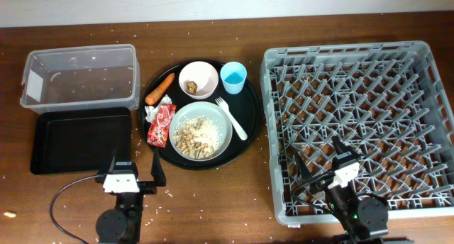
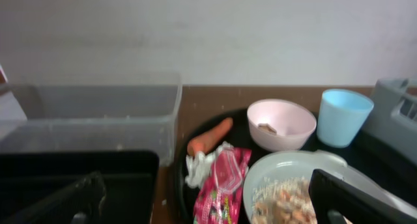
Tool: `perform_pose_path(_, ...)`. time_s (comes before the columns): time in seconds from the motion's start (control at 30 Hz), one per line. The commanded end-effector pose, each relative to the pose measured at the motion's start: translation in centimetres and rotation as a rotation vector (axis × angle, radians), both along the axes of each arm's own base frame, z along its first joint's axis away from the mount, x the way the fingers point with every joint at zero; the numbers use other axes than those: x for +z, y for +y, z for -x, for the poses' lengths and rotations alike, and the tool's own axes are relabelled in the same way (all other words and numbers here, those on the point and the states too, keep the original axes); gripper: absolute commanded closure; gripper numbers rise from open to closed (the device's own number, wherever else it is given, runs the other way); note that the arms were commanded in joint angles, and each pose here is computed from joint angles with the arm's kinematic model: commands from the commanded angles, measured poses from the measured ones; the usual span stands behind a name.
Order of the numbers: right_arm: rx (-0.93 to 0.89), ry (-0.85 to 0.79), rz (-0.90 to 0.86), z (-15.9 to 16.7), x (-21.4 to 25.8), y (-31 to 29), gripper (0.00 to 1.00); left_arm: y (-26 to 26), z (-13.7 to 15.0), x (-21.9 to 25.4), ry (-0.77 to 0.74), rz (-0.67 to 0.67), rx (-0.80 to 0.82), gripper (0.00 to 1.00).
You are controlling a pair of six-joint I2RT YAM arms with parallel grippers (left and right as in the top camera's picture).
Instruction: Sort waste into correct bins and load items into the dishwasher rack
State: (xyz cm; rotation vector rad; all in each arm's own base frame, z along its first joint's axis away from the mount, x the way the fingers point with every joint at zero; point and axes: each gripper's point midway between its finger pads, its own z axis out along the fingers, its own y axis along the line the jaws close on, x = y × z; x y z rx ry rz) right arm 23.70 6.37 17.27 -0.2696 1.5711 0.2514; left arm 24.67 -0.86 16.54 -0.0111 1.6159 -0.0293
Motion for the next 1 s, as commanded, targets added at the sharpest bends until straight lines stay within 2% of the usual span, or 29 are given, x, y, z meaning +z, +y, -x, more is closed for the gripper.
perform_pose_path(0.0,-0.005,-0.025,-0.004,0.0,0.6,-0.1,0.02,-0.2,0.0,1.7,-0.069,-0.001,-0.015,0.01)
perform_pose_path(0.23,-0.024,-0.126,-0.022,0.9,7.2,-0.6,0.02,-0.2,0.2,7.3,-0.140,0.003,-0.014,0.01)
perform_pose_path(0.33,-0.023,-0.081,-0.017,0.4,9.5,-0.5,0.02,-0.4,-1.4,9.7,-0.081,-0.001,-0.016,0.01)
perform_pose_path(0.4,-0.023,-0.016,-0.010,-0.4,10.7,-0.4,0.02,-0.8,-3.2,11.2,-0.038,-0.004,-0.035,0.01)
perform_pose_path(0.5,-0.020,0.147,0.008,-2.0,12.0,-0.2,0.02,-3.0,-7.7,14.3,0.056,-0.047,-0.141,0.01)
perform_pose_path(0.7,-0.001,0.392,0.037,-6.5,13.7,0.6,0.02,-5.0,-15.9,17.8,0.318,-0.035,-0.221,0.01)
perform_pose_path(0.87,0.000,0.581,0.055,-9.3,11.8,0.9,0.02,-5.5,-19.0,16.9,0.527,-0.060,-0.239,0.01)
perform_pose_path(0.97,0.002,0.688,0.064,-10.7,8.5,1.1,0.02,-5.5,-18.5,13.0,0.676,-0.064,-0.232,0.01)
